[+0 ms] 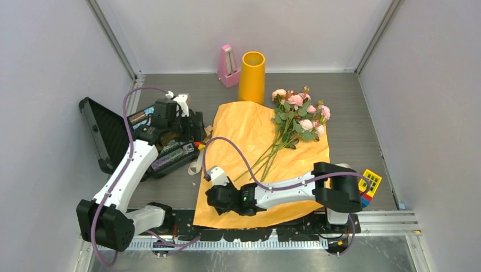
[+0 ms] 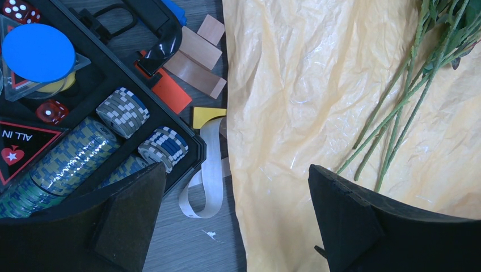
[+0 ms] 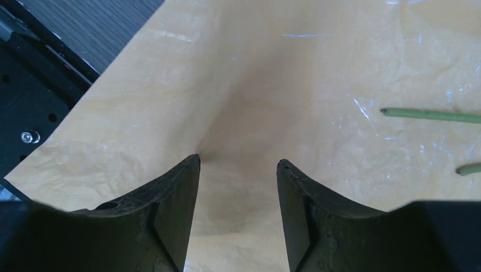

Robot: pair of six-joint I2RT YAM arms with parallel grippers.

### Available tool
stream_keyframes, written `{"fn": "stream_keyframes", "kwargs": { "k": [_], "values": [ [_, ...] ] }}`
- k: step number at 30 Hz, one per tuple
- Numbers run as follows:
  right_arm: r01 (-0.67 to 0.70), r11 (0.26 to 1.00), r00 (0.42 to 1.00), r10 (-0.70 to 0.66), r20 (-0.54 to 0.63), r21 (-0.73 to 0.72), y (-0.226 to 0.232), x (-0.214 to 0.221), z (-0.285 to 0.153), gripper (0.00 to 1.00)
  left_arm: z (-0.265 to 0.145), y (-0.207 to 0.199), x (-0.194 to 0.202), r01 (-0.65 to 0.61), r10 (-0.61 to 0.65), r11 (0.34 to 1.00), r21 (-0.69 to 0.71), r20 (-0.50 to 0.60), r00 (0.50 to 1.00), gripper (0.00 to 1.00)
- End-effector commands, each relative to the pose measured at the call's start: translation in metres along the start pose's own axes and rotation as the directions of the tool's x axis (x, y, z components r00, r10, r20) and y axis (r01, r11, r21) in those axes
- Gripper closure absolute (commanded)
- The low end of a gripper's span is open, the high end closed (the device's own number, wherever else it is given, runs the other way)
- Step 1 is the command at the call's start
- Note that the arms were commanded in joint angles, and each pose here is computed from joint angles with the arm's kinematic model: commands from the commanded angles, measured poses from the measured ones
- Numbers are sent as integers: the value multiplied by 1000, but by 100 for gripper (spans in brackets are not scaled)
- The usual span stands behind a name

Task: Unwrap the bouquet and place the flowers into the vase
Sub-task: Unfold the wrapping paper at the center of the board.

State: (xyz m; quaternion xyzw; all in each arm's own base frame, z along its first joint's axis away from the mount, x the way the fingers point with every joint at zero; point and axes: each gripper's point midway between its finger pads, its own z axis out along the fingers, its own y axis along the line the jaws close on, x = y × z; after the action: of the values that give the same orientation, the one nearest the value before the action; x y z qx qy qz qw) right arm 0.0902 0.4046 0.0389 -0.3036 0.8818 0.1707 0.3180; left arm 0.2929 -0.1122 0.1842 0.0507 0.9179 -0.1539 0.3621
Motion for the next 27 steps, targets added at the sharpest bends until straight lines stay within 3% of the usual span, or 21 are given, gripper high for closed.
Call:
{"fn": "stream_keyframes", "kwargs": {
  "k": [1,10,16,22,27],
  "values": [
    [55,998,996,-57,69,39,12,-19,0,43,0,-3,-1,-7,7,1000,15,4,1000,0],
    [89,995,996,-88,-9,49,12,7,13,42,0,-4,-1,-6,6,1000,23,1,1000,0],
    [81,996,997,-81,6,34,13,4,9,42,0,-5,-1,-2,2,1000,26,3,1000,0],
    [37,999,996,-39,84,25,12,-28,-20,37,-3,-9,-3,-8,7,999,51,21,1000,1],
    [-53,994,987,39,153,93,-17,-67,-54,33,-1,-16,-1,-23,21,996,81,19,1000,2]
  ]
}}
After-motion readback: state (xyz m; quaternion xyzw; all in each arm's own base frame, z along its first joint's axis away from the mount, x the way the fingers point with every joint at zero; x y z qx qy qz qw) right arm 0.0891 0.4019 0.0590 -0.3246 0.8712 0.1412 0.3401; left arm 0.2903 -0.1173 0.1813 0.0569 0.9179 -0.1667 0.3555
